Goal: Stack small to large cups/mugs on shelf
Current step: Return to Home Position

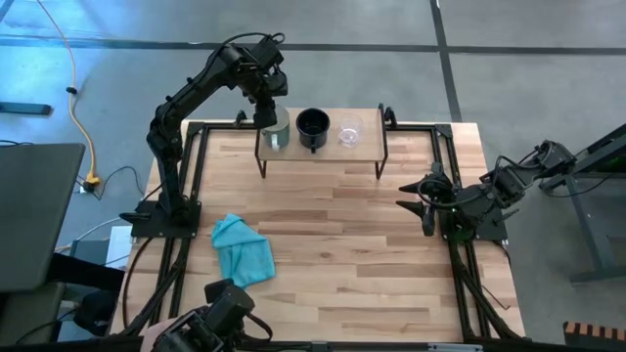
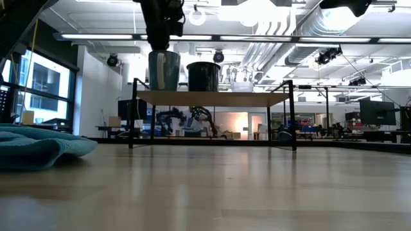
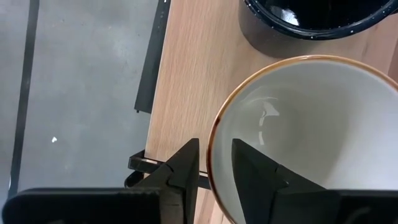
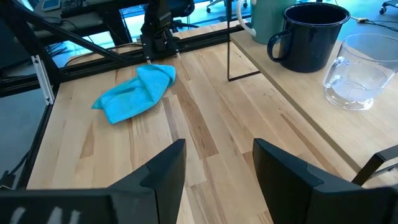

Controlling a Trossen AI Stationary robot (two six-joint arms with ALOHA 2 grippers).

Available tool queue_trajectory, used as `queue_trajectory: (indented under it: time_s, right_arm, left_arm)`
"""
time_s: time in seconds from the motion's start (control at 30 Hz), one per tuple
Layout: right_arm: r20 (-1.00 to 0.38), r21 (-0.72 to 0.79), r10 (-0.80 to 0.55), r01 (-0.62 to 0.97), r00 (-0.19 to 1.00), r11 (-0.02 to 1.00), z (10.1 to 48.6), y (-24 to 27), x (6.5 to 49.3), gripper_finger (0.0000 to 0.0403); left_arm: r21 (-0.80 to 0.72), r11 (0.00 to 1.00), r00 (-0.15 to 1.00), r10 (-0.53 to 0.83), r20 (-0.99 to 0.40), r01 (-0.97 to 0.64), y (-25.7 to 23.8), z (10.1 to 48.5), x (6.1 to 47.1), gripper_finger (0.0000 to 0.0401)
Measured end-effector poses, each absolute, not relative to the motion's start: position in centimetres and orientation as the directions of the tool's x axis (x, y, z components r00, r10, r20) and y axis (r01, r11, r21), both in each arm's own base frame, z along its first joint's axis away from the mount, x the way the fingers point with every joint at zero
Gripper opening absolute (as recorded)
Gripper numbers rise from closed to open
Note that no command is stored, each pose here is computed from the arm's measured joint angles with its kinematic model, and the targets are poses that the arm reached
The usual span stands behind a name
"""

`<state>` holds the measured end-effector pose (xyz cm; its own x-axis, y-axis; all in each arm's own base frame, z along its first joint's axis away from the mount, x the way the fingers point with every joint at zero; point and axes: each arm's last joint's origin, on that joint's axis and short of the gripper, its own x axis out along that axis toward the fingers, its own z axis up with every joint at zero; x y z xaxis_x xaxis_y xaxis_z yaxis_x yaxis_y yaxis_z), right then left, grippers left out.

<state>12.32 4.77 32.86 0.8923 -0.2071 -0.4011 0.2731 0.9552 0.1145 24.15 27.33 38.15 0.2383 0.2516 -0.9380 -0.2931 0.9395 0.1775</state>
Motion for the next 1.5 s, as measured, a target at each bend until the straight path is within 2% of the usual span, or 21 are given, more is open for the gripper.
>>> queue_trajectory:
  time_s: [1.13,1.5]
  right_arm:
    - [-0.401,0.114,-0.207,0.273,0.892,0.955,32.9,4.8,12.3,0.0179]
    - [-0.402,0.114,-0.207,0.273,0.892,0.955,32.9,4.8,12.3,0.0179]
  left_arm:
    - [0.166,0.934,0.238,0.247,-0.939,-0.316,27.2,38.3,24.0,0.0083]
    - [0.224,0.917,0.358,0.341,-0.869,-0.329,26.3,42.5,23.5,0.0083]
